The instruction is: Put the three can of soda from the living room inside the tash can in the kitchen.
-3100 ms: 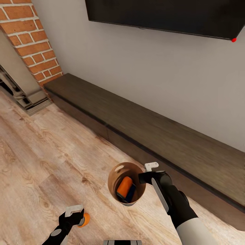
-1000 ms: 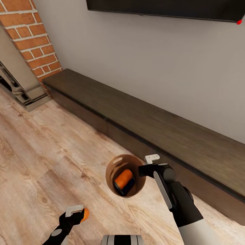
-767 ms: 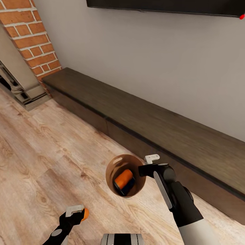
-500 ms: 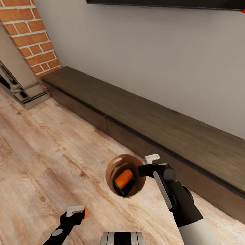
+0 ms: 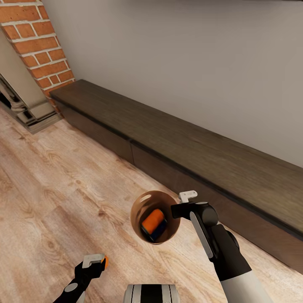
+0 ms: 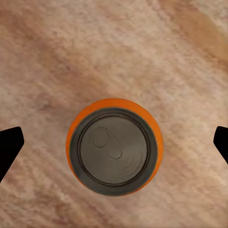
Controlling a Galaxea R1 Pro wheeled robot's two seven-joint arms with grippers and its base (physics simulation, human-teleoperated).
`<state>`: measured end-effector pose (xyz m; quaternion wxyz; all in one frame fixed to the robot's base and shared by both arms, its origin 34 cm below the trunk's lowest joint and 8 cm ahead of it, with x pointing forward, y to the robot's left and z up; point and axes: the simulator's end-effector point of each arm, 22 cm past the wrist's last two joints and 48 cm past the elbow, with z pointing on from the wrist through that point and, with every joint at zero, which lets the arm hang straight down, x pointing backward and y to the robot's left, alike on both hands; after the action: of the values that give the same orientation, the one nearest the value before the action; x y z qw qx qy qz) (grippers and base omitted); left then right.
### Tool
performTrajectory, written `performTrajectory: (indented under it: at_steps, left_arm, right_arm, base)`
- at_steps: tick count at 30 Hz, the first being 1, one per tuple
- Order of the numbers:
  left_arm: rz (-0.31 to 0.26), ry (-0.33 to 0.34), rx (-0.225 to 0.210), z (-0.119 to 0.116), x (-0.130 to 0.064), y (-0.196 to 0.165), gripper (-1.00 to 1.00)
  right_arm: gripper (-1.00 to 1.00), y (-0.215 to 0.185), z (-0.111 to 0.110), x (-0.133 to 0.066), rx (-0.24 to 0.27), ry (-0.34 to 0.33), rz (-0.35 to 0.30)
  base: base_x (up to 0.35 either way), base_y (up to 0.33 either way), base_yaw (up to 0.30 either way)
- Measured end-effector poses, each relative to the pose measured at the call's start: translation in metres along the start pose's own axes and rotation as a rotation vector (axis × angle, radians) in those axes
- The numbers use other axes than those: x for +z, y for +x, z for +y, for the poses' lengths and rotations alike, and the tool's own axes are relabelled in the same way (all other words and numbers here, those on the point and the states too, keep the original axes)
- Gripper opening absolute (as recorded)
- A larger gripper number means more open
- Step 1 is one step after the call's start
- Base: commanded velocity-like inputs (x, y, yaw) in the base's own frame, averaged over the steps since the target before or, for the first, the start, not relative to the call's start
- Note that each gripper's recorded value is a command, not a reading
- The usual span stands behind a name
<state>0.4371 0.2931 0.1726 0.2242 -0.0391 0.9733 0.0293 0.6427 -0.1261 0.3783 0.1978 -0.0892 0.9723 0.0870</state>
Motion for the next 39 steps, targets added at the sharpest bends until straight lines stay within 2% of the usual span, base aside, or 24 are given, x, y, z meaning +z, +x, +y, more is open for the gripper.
performTrajectory:
  at_steps: [6,13,22,33,39]
  left_arm:
    - [0.0,0.0,0.001,0.0,0.0,0.0,1.0]
    - [0.0,0.0,0.001,0.0,0.0,0.0,1.0]
    - [0.0,0.0,0.001,0.0,0.0,0.0,1.0]
    - [0.0,0.001,0.002,-0.001,0.019,0.016,1.0]
    - [0.001,0.001,0.002,-0.001,0.021,0.018,1.0]
  right_arm:
    - [-1.0,-0.001,0.004,0.0,0.001,-0.011,-0.001]
    - [-1.0,-0.02,0.008,-0.013,0.0,-0.018,-0.055]
    - [-1.0,-0.024,0.009,-0.015,-0.001,-0.02,-0.064]
    - [-1.0,-0.009,0.007,0.005,-0.001,-0.02,-0.065]
    - [-1.0,-0.008,0.007,0.007,0.0,-0.021,-0.067]
  base:
    - [0.0,0.0,0.0]
    - [0.0,0.0,0.0]
    - [0.0,0.0,0.0]
    - [0.0,0.0,0.0]
    - [0.0,0.0,0.0]
